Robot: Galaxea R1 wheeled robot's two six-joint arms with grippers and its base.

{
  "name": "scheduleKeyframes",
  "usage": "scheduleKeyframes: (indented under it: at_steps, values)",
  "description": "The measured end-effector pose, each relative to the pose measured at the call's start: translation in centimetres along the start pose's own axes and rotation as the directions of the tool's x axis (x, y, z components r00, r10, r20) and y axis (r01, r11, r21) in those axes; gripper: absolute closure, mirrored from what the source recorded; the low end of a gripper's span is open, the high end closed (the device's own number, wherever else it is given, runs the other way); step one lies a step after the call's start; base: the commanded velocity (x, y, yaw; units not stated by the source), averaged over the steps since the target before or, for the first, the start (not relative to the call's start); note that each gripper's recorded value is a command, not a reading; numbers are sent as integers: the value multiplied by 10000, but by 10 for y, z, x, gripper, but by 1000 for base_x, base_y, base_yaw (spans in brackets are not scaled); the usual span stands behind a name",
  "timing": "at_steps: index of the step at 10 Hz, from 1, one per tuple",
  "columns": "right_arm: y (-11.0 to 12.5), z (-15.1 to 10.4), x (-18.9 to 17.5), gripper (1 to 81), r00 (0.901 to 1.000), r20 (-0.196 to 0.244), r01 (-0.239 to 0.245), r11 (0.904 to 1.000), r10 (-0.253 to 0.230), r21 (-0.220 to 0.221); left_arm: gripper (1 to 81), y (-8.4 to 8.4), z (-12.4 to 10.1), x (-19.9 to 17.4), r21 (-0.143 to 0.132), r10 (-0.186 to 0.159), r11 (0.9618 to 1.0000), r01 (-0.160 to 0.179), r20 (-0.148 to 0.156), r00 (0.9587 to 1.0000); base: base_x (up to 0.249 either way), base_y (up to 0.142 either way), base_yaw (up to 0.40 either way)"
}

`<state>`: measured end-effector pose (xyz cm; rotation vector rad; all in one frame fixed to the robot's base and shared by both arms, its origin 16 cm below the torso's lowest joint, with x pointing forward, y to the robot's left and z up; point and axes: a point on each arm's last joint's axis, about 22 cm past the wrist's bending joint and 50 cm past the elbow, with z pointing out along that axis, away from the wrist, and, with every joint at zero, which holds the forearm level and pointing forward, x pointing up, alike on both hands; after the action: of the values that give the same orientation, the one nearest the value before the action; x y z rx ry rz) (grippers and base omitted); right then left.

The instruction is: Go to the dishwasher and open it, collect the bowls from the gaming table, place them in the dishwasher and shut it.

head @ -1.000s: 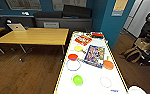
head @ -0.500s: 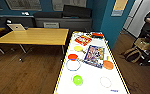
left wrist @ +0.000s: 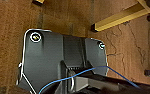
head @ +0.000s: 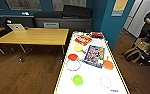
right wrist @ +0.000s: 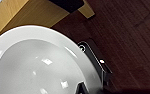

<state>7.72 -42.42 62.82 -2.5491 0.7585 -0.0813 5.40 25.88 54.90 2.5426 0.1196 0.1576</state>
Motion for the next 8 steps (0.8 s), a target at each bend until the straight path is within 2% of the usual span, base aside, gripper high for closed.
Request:
scheduleKeyframes:
  at_steps: [1,3,4,6,8]
  values:
    - [1,13,-28,811,9998,132,-151,9997,149,210,10,1,-10,19,-88,20,10000,-22,-204,9998,0,0,0]
    - [0,39,-74,811,9987,491,-157,9987,133,475,10,31,-20,52,-778,-82,9970,42,-520,9986,0,0,0]
    - [-11,58,-80,811,9993,362,-14,9965,-17,831,10,42,-27,79,-1011,-56,9949,-25,-793,9968,0,0,0]
    - [-21,90,-100,811,9988,374,271,9931,-316,1139,10,59,-50,145,-1356,-49,9906,-157,-1496,9887,0,0,0]
    - [-26,118,-121,811,9968,467,581,9905,-643,1244,10,80,-68,190,-1725,-37,9846,-270,-1753,9845,0,0,0]
